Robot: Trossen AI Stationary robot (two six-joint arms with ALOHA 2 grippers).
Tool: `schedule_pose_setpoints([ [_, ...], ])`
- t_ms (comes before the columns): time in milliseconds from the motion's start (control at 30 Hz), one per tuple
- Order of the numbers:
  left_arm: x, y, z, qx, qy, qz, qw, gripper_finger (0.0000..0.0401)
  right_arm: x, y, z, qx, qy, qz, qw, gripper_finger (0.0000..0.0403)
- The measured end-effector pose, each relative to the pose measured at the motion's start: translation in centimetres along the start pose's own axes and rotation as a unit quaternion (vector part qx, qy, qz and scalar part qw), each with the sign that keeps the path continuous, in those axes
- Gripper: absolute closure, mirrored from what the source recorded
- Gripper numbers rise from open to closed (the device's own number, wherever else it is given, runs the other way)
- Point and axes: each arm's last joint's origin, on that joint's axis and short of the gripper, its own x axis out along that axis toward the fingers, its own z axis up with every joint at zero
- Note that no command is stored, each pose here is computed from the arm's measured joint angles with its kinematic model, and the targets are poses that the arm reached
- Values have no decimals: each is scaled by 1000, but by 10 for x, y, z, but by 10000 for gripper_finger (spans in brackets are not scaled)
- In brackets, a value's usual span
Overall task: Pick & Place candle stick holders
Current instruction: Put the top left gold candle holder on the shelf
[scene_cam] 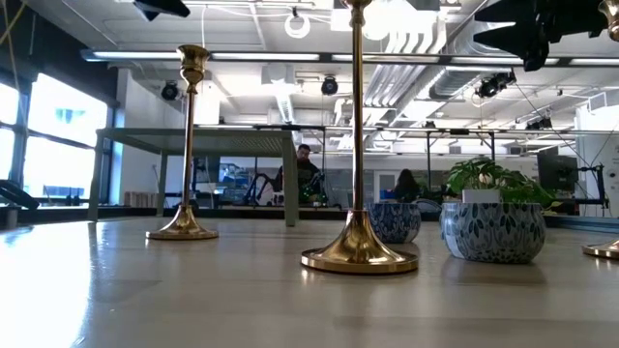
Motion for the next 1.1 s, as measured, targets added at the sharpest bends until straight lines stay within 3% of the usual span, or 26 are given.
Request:
schedule_pose_setpoints([
  [200, 31, -8, 16, 8, 83, -84, 993, 197, 0, 0, 0, -1, 0, 0, 1000, 189],
  [500, 74, -12, 7, -18, 197, -121, 973, 197, 0, 0, 0, -17, 1, 5, 1000, 189],
  [800, 97, -29, 1, 33, 240, -97, 965, 197, 0, 1, 0, -18, 3, 19, 1000, 189],
  [1100, 100, -41, 4, 80, 213, -54, 972, 197, 1, 2, -2, -15, 10, 28, 999, 189],
])
